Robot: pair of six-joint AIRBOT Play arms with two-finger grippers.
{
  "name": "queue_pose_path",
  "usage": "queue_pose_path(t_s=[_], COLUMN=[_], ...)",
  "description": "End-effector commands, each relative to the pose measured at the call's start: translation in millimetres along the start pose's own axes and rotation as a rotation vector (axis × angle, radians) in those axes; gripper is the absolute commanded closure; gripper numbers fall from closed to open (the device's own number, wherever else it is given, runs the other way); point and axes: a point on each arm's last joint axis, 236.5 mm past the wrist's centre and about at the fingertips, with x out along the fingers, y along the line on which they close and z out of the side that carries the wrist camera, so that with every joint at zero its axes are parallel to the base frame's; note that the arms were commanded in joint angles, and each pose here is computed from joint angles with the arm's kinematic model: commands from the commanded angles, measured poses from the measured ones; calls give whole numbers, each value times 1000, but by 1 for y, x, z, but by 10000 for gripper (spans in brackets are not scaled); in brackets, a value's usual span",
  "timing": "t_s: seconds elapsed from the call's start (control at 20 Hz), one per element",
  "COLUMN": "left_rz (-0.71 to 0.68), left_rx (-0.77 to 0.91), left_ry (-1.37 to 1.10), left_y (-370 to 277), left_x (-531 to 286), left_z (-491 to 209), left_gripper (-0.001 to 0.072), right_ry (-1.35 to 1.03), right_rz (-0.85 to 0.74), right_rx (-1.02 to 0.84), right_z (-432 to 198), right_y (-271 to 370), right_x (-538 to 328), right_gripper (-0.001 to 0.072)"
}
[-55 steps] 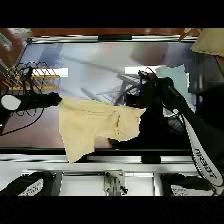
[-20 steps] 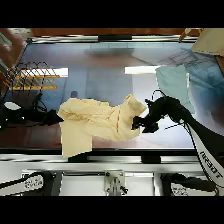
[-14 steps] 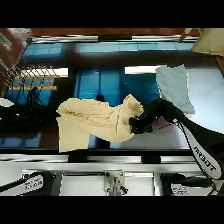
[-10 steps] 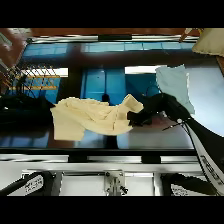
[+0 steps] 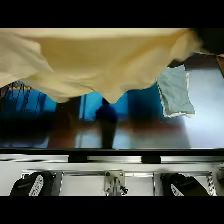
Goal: Fold the shirts.
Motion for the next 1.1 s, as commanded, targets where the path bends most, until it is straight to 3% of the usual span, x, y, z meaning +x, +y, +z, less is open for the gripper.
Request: queue_pose_path(t_s=[0.0,0.3,0.65,0.85,1.05], left_rz=[28,133,217,190,167], left_rx=[86,104,-69,-233,-466], left_ry=[-240,92,635,896,995], left_y=[-40,0,90,119,124], left_x=[-73,-51,8,40,70], left_z=[82,0,-235,-374,-468], left_gripper=[671,671,671,671,671], right_ry=[-221,70,808,901,790], right_rz=[2,-48,-205,-280,-359], right_rx=[-57,32,116,216,412], right_z=[69,2,-211,-325,-379], right_y=[22,3,-70,-112,-147], right_x=[-86,-55,68,174,242], right_gripper=[627,627,627,627,626])
